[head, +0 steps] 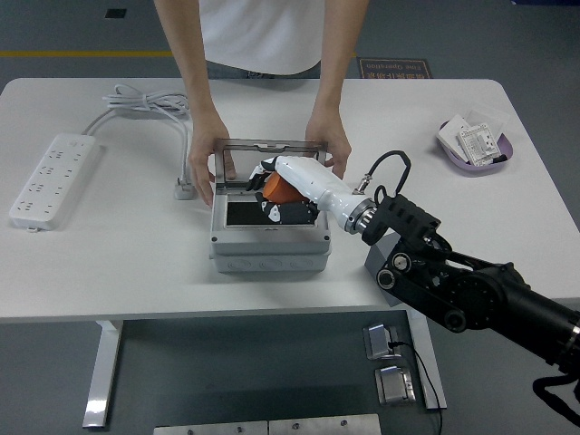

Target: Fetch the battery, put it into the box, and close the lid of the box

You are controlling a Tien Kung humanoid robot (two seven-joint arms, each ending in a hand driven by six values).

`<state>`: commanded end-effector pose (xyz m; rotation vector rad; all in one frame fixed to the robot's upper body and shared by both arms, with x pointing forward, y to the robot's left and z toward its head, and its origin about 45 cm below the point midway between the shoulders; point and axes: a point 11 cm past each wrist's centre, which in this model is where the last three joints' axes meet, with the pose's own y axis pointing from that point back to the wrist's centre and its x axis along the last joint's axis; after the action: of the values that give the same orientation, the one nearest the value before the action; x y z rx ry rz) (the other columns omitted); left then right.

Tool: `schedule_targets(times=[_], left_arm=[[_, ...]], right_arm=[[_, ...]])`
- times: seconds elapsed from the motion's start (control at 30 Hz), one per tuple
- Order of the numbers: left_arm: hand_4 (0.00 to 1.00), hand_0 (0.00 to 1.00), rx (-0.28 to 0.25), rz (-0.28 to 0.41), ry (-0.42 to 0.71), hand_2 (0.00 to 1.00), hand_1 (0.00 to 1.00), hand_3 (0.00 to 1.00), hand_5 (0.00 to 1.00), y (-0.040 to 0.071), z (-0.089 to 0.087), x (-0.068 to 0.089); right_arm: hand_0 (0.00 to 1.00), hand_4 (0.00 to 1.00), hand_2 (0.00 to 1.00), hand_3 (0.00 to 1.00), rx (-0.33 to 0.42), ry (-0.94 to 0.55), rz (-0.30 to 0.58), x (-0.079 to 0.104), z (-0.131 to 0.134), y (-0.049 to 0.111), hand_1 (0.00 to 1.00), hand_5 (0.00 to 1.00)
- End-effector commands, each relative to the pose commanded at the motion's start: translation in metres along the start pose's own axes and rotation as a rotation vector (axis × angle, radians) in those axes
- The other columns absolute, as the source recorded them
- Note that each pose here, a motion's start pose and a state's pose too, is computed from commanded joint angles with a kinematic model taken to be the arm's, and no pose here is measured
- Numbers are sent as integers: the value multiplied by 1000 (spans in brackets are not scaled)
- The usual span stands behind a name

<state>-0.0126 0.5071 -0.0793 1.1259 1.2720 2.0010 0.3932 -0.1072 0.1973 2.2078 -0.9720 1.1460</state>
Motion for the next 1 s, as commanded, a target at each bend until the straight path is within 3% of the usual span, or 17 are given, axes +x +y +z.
schedule_targets(times=[0.3,0.67,0.7,0.87,0.9,1.0], left_arm=[[733,640,-16,-5,-10,663,706,644,191,0,9,-3],[731,640,-24,-14,-18,663,707,643,192,1,14,-9],[728,640,-24,-14,-19,662,706,642,189,1,14,-9],[728,640,-28,-15,-22,662,706,642,189,1,16,-10],[728,640,-28,-15,-22,661,707,642,189,1,16,-10],[728,640,-29,-17,-26,661,707,642,189,1,17,-11]], right_arm=[[95,2,558,568,13,5,-64,-7,-6,-20,236,2],[110,2,563,577,28,-42,-62,-2,-2,-21,246,2],[248,282,633,683,29,-44,-60,-2,-2,-21,389,144],[248,282,633,683,33,-61,-48,-2,0,-19,389,144],[360,644,669,731,33,-64,-47,-3,1,-19,490,403],[360,644,669,731,31,-68,-45,-5,3,-18,490,403]])
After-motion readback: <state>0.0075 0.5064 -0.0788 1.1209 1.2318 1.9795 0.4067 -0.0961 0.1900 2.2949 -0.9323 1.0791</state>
